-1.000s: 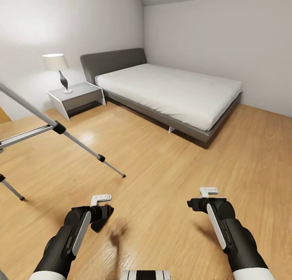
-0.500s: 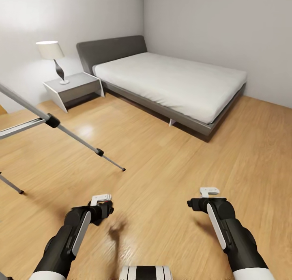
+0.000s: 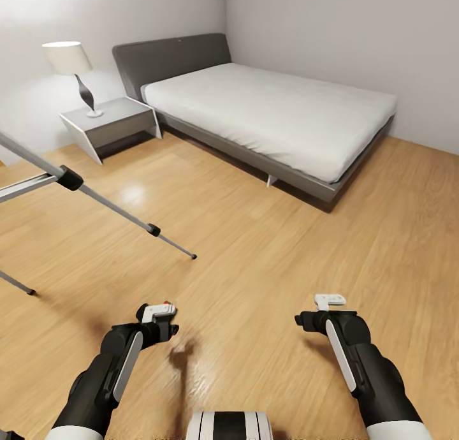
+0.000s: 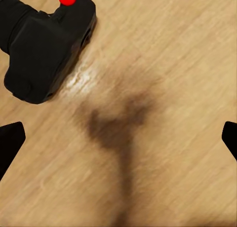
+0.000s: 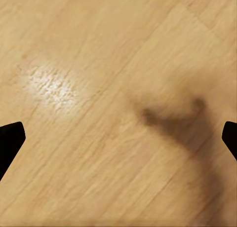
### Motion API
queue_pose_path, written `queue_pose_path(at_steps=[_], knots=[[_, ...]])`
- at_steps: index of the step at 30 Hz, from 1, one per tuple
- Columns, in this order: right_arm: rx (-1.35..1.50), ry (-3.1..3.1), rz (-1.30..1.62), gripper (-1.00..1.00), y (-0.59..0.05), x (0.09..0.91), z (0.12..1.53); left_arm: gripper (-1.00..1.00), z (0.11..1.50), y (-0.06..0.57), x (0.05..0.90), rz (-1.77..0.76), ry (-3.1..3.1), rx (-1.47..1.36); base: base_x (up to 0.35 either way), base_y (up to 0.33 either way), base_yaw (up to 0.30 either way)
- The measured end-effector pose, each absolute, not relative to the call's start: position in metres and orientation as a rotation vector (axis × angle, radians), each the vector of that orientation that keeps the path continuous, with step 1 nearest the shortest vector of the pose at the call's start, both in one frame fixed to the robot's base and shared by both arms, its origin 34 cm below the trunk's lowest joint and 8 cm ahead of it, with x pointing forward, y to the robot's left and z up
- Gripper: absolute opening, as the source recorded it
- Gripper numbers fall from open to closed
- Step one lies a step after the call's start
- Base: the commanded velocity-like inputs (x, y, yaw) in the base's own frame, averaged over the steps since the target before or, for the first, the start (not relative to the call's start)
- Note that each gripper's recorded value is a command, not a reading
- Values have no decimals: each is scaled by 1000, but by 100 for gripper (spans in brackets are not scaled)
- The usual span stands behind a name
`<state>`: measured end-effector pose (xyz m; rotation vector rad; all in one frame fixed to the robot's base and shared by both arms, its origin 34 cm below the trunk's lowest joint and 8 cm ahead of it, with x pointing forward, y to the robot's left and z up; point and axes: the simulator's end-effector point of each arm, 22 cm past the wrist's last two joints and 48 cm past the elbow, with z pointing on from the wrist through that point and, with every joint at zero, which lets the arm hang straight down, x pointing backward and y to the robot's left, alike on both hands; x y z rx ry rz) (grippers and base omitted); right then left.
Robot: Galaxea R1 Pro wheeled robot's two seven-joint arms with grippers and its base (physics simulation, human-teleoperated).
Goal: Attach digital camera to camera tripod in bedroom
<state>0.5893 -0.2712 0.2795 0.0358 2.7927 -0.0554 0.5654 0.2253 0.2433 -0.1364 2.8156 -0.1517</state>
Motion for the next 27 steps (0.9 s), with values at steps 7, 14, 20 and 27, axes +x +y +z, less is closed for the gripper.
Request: queue_pose_path(at_steps=[7, 14, 20, 27], knots=[[38, 2818, -45, 100, -270, 584, 266, 100, 234, 224, 563, -159, 2830, -139, 0, 0, 0], [26, 2812, 9, 100, -262, 584, 262, 100, 224, 224, 560, -164, 2842, -142, 0, 0, 0], [-5, 2759, 168, 100, -237, 595, 269, 100, 235, 222, 577, -170, 2790, -141, 0, 0, 0], [-24, 2700, 239, 100, -225, 606, 271, 100, 245, 214, 592, -187, 2740, -146, 0, 0, 0]])
